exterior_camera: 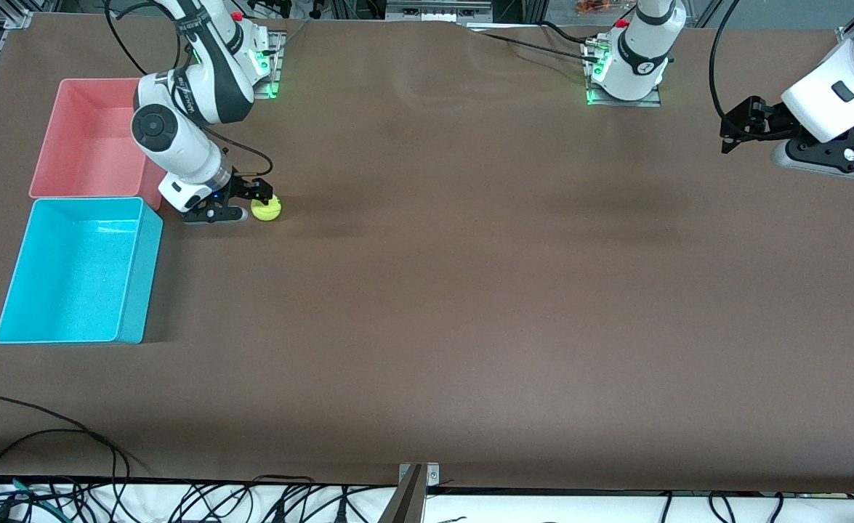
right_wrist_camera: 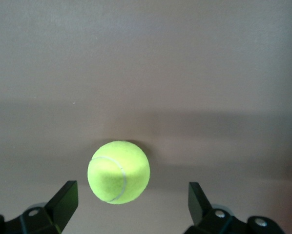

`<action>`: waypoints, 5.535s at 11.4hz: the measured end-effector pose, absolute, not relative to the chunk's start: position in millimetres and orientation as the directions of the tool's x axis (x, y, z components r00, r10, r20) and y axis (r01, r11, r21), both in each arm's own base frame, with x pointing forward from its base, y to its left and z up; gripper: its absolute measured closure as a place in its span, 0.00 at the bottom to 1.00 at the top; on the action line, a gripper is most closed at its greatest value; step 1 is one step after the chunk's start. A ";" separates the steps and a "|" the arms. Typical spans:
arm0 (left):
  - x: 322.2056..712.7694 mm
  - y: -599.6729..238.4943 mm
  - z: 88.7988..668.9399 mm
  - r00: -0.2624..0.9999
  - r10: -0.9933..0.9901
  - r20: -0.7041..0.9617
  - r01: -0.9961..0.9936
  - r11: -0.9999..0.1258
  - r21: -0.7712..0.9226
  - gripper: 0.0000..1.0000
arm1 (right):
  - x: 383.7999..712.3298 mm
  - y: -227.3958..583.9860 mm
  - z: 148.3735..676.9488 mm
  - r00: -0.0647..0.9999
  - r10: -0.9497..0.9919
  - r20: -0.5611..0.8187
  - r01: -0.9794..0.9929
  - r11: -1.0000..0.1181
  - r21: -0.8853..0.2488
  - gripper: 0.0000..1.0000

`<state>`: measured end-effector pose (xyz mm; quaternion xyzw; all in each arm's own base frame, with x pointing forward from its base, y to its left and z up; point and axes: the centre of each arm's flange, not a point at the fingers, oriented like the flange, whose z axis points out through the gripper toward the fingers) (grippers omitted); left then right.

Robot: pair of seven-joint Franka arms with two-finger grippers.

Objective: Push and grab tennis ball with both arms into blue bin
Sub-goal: 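Close the right gripper around the tennis ball, then carry the ball with the right gripper over the cyan bin, then lower the ball into the cyan bin and open the right gripper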

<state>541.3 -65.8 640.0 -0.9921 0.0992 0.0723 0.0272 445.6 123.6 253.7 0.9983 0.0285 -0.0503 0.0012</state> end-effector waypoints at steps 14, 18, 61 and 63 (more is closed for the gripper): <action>524.9 -62.6 633.5 0.975 -0.165 -0.150 -0.170 -0.985 -0.020 0.00 | 405.3 179.7 189.7 0.994 0.050 -0.093 0.048 -0.999 -0.026 0.04; 525.1 -61.7 633.5 0.975 -0.164 -0.150 -0.169 -0.985 -0.020 0.00 | 399.1 194.1 189.8 0.995 0.051 -0.091 0.049 -0.999 -0.025 0.23; 510.7 -50.4 635.3 0.986 -0.142 -0.090 -0.145 -0.989 -0.028 0.00 | 554.5 -236.0 257.2 0.969 0.108 -0.223 0.103 -0.994 -0.036 0.35; 510.7 -50.3 635.3 0.986 -0.142 -0.090 -0.145 -0.989 -0.028 0.00 | 548.3 -248.8 240.7 0.964 0.116 -0.239 0.110 -0.993 -0.038 0.35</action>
